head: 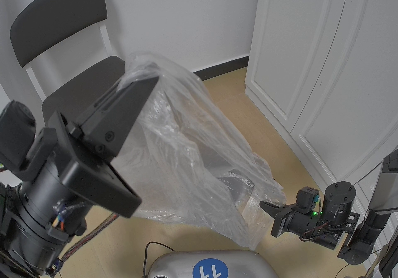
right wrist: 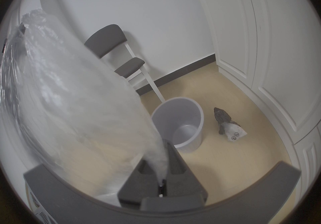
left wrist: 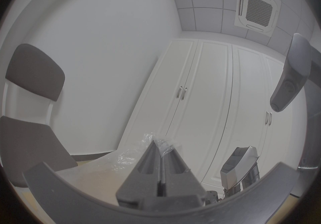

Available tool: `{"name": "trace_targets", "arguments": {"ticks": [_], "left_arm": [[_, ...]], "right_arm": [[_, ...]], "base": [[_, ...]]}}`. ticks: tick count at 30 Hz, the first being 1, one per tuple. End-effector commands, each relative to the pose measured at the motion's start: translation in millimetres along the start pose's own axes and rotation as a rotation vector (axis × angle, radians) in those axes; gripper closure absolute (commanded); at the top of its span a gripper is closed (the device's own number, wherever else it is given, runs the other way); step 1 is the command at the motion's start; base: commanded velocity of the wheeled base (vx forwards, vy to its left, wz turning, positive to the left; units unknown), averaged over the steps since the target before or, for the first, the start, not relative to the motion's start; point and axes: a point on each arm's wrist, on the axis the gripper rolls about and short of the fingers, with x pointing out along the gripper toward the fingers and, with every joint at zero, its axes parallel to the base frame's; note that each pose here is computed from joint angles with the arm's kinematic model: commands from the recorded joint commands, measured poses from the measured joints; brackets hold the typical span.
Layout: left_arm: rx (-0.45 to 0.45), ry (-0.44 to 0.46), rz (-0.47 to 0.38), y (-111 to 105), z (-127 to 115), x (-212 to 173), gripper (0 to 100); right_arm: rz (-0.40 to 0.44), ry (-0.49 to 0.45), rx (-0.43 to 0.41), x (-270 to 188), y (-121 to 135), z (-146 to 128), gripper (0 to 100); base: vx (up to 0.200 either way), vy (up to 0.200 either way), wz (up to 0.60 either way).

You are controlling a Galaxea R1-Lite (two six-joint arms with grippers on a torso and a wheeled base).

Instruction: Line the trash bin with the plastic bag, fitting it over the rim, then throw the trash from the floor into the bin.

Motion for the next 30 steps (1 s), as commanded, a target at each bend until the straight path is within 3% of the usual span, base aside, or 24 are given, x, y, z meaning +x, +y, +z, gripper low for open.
{"name": "trace_targets", "arguments": {"ticks": [1,5,6,7,9,13,14,15,17,21,22,26,30], "left_arm": [[-0.008,0.041,0.014,2.0,-12.8,4.2,100],[0.006,0.074,0.039,9.4,-20.6,3.5,100],[0.006,0.074,0.039,9.4,-20.6,3.5,100],[0.02,0.096,0.054,13.2,-24.1,1.9,100],[0.041,0.149,0.075,18.4,-32.3,0.3,100],[0.071,0.239,0.106,25.4,-42.4,-0.6,100],[0.071,0.239,0.106,25.4,-42.4,-0.6,100],[0.079,0.271,0.113,26.8,-45.5,-1.8,100],[0.09,0.304,0.124,28.7,-48.2,-3.4,100],[0.102,0.333,0.135,31.4,-51.1,-4.4,100],[0.123,0.395,0.164,38.2,-56.9,-6.6,100],[0.151,0.452,0.213,49.9,-60.1,-9.3,100],[0.179,0.488,0.273,64.6,-61.5,-10.0,100]], "right_arm": [[0.043,-0.078,-0.008,3.8,5.8,14.3,100],[0.082,-0.199,-0.065,-2.3,10.1,40.8,100],[0.082,-0.199,-0.065,-2.3,10.1,40.8,100],[0.073,-0.215,-0.116,-8.4,11.5,54.6,100],[0.059,-0.208,-0.135,-19.7,17.1,82.8,100],[0.02,-0.1,-0.128,-61.3,31.9,145.6,100],[0.02,-0.1,-0.128,-61.3,31.9,145.6,100],[-0.022,-0.032,-0.121,-84.7,31.5,167.2,100],[-0.048,0.018,-0.12,-101.8,28.1,179.4,100],[-0.045,0.023,-0.134,-107.8,23.6,182.5,100],[-0.095,0.041,-0.203,-109.4,9.2,176.5,100],[-0.144,0.108,-0.227,-109.8,-5.2,156.7,100],[-0.18,0.107,-0.249,-109.8,-12.9,153.9,100]], "base": [[0.0,0.0,0.0],[0.0,0.0,0.0],[0.0,0.0,0.0],[0.0,0.0,0.0],[0.0,0.0,0.0],[0.0,0.0,0.0],[0.0,0.0,0.0],[0.0,0.0,0.0],[0.0,0.0,0.0],[0.0,0.0,0.0],[0.0,0.0,0.0],[0.0,0.0,0.0],[0.0,0.0,0.0]]}}
